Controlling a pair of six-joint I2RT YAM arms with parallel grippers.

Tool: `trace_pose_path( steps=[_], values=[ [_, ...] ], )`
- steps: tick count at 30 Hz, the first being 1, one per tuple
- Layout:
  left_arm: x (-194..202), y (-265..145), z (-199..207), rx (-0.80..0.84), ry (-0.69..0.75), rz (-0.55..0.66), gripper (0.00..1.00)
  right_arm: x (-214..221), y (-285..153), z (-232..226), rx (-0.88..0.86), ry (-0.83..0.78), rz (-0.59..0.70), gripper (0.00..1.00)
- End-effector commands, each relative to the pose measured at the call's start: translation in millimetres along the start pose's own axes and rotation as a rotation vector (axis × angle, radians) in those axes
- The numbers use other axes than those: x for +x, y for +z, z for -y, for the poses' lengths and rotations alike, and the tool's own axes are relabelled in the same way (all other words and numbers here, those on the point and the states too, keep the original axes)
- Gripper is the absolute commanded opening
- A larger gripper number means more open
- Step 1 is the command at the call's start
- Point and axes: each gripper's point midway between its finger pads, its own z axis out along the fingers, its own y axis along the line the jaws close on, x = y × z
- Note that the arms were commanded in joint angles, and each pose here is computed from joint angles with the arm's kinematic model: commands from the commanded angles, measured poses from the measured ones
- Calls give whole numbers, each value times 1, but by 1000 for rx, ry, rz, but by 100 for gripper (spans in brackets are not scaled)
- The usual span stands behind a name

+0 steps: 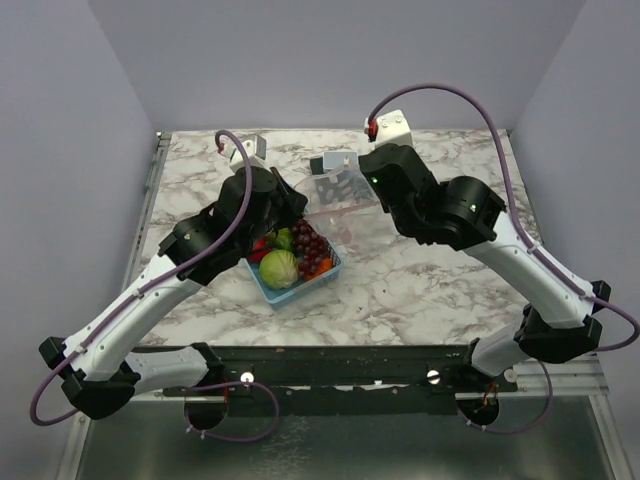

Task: Place the food in the zip-top bag and seal the zipper
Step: Open the zipper of the food storage bag at the center of the board, then adjust the bin at the center of the board.

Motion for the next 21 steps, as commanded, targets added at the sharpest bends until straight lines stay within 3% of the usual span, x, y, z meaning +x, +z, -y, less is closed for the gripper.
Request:
trace_pose_path(
  steps=[1, 12, 21],
  values=[
    [-18, -13, -4, -30, 95, 22, 0, -18, -15, 27, 28, 19, 63, 1],
    [-51, -40, 29, 91, 238, 53, 0, -62, -25, -20, -242, 173, 191, 1],
    [-89, -70, 19, 10, 332, 136, 0, -110, -27, -64, -413, 275, 313, 0]
  ],
)
